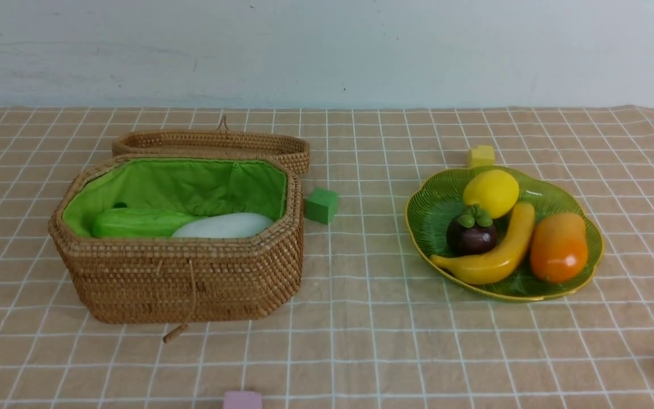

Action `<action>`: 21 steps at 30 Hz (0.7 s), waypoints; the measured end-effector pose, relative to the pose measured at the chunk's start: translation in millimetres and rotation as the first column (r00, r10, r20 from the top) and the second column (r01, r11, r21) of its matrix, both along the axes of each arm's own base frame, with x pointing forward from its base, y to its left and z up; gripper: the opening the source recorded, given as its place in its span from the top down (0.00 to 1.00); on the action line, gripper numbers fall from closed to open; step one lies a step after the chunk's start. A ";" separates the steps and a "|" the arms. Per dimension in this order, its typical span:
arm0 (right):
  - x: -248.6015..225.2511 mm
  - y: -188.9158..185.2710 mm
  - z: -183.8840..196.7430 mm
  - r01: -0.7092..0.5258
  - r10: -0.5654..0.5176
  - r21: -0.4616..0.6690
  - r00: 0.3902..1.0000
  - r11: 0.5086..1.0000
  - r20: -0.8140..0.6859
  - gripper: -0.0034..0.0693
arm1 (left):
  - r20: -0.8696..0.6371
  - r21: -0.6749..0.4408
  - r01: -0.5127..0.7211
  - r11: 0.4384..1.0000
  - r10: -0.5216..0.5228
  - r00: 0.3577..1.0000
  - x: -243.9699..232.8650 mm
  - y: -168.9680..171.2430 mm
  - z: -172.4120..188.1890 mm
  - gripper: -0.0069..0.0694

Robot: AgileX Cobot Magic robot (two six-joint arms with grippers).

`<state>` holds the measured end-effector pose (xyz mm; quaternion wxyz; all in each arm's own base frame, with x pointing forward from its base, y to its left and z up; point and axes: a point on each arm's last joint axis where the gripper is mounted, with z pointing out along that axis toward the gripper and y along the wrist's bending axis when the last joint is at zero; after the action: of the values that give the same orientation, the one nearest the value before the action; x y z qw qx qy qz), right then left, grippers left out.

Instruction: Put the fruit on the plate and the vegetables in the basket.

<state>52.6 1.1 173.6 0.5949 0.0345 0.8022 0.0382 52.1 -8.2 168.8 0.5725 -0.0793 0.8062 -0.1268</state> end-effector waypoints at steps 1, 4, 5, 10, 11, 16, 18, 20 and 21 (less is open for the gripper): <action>0.0 0.0 0.0 0.000 0.000 0.000 1.000 1.000 0.000 0.94 | -0.002 -0.013 -0.004 1.000 0.004 1.000 0.0 -0.1 -0.1 0.93; 0.0 0.0 0.0 0.000 0.000 0.000 1.000 1.000 0.000 0.94 | -0.003 -0.029 -0.006 1.000 0.006 1.000 0.0 -0.3 0.1 0.93; 0.0 0.0 0.0 0.000 0.000 0.000 1.000 1.000 0.000 0.94 | -0.003 -0.033 -0.007 0.999 0.006 1.000 0.0 -0.4 0.1 0.93; 0.0 0.0 0.0 0.000 0.000 0.000 1.000 1.000 0.000 0.93 | -0.003 -0.035 -0.007 0.999 0.007 1.000 0.0 -0.4 0.1 0.93; 0.0 0.0 0.0 0.000 0.000 0.000 1.000 1.000 0.000 0.93 | -0.003 -0.035 -0.007 0.999 0.007 1.000 0.0 -0.4 0.1 0.93; 0.0 0.0 0.0 0.000 0.000 0.000 1.000 1.000 0.000 0.93 | -0.004 -0.036 -0.007 0.999 0.007 1.000 0.0 -0.4 0.0 0.93; 0.0 0.0 0.0 0.000 0.000 0.000 1.000 1.000 0.000 0.92 | -0.004 -0.036 -0.007 0.999 0.007 1.000 0.0 -0.4 0.0 0.93; 0.0 0.0 0.0 0.000 0.000 0.000 1.000 1.000 0.000 0.92 | -0.004 -0.036 -0.007 0.999 0.007 1.000 0.0 -0.4 0.0 0.93; 0.0 0.0 0.0 0.000 0.000 0.000 1.000 1.000 0.000 0.92 | -0.004 -0.036 -0.007 0.999 0.007 1.000 0.0 -0.4 0.0 0.93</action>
<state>52.6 1.1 173.6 0.5949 0.0345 0.8022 0.0382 52.0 -8.7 168.8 0.5697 -0.0927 0.8047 -0.1390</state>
